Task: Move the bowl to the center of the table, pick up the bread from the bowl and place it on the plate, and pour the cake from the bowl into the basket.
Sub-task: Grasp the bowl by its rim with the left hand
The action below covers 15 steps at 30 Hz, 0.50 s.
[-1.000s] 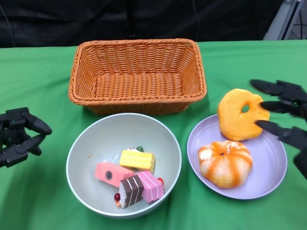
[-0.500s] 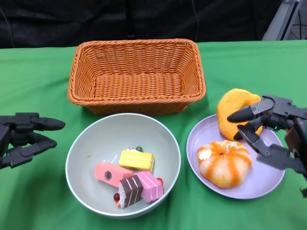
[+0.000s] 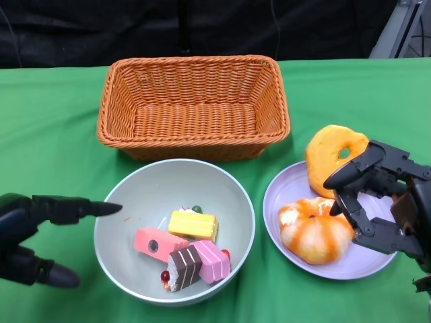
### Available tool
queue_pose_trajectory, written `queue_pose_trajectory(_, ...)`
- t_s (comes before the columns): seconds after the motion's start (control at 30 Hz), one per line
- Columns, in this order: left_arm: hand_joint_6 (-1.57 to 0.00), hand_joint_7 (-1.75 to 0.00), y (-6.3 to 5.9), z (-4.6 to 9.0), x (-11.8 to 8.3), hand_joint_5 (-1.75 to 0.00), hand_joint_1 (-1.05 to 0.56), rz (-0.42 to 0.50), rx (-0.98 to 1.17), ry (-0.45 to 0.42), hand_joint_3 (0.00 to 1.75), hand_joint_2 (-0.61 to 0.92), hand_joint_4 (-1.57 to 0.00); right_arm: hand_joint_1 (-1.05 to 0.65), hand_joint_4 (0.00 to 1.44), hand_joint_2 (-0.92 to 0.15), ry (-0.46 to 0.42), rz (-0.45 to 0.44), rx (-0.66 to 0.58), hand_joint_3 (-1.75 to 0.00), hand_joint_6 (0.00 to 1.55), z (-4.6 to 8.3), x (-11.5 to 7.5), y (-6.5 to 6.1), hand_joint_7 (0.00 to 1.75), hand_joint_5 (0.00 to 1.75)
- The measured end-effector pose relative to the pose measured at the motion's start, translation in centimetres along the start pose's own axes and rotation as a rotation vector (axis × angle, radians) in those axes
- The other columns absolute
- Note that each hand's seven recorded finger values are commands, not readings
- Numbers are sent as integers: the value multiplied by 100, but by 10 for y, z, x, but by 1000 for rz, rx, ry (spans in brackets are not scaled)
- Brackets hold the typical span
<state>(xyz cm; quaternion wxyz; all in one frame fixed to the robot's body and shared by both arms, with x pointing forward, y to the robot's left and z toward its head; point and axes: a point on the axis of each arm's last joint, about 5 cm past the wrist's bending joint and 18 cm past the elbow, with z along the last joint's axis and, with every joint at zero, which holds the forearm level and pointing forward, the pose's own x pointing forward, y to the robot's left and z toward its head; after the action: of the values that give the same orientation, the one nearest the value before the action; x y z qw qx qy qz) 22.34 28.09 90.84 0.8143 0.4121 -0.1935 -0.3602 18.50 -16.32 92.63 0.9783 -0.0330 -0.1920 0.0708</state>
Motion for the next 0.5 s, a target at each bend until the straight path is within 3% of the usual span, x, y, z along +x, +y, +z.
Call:
queue_pose_trajectory(0.17,-54,-5,-5,6,-3,-7,-68,11,160,-114,8,92,-58,-4,66,-63,37,-34,45,-93,65,-1,-1,2,128,155)
queue_pose_trajectory(0.37,-68,-3,-13,6,1,-4,-50,60,256,-149,1,88,-71,-6,63,-64,53,-54,63,-91,63,-1,-2,1,128,156)
queue_pose_trajectory(0.5,-73,-3,-26,4,12,-4,-38,87,306,-156,0,88,-76,-8,62,-65,54,-56,66,-88,62,-2,-2,2,129,157)
